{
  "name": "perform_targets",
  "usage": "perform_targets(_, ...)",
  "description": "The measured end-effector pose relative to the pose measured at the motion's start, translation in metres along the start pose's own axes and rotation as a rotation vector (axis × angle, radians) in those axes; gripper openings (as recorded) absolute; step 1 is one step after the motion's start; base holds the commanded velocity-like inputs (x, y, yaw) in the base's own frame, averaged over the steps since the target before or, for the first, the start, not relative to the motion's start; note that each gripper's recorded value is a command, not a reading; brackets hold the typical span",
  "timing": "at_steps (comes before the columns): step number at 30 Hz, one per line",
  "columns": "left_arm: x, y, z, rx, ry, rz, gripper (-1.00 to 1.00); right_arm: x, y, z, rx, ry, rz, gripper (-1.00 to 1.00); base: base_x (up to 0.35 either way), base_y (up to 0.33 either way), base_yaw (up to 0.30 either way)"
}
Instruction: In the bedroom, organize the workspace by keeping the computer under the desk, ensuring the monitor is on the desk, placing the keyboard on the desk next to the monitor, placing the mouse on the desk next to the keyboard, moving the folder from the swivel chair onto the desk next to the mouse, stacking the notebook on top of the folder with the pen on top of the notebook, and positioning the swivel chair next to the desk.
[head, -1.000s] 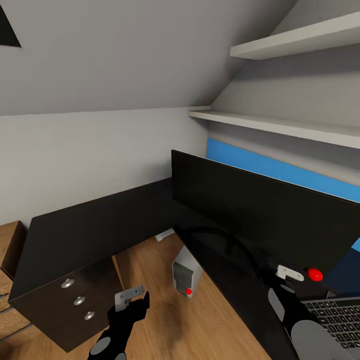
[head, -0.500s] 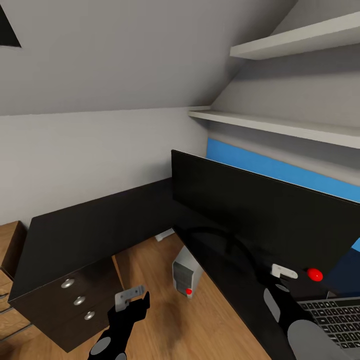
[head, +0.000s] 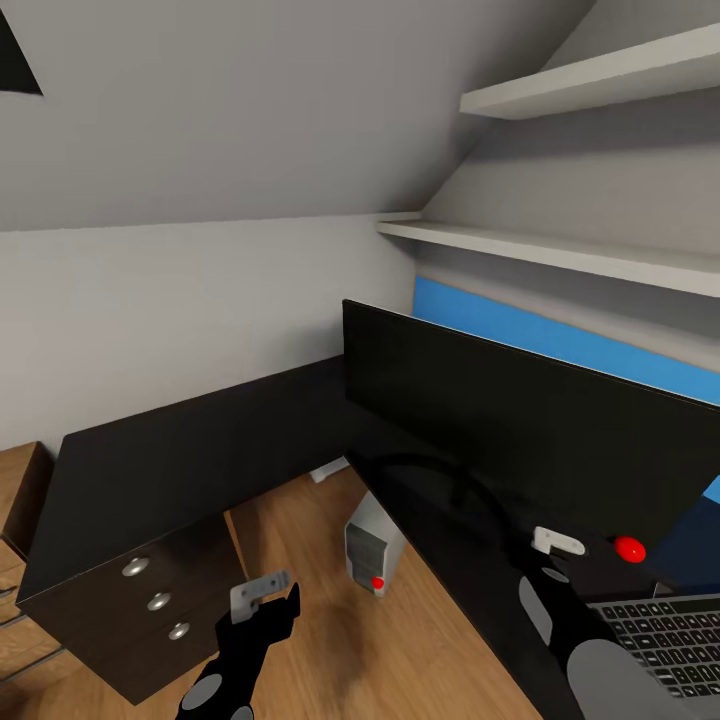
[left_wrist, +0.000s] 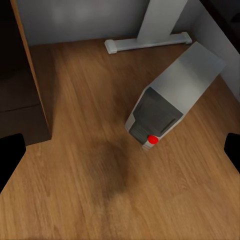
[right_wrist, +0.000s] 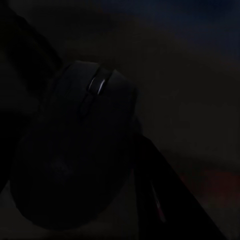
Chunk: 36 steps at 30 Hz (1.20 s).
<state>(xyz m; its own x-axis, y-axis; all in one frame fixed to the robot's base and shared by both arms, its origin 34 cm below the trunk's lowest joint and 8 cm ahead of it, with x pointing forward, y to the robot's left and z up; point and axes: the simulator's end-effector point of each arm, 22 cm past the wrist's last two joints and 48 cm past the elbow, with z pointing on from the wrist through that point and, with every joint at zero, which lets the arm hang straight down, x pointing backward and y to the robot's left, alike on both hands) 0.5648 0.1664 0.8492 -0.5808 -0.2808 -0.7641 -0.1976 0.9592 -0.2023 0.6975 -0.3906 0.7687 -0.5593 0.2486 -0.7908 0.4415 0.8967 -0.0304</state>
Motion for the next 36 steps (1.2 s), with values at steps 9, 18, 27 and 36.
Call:
perform_targets(9,0.0,0.0,0.0,-0.001,0.0,0.002,1.0,0.004,0.022,-0.005,-0.027,-0.005,-0.004,-1.0,0.0,0.0,0.0)
perform_targets(18,0.0,0.0,0.0,-0.001,0.0,0.002,1.0,0.007,0.05,-0.013,-0.058,-0.024,-0.055,-1.0,0.0,0.0,0.153)
perform_targets(27,0.006,0.002,0.002,-0.005,0.012,0.007,1.0,0.009,0.056,-0.015,-0.065,-0.021,-0.054,-1.0,0.0,0.0,0.263)
perform_targets(36,0.077,0.019,0.013,-0.05,0.154,0.062,1.0,0.024,0.095,-0.028,-0.112,-0.005,-0.066,-1.0,0.0,0.0,0.265)
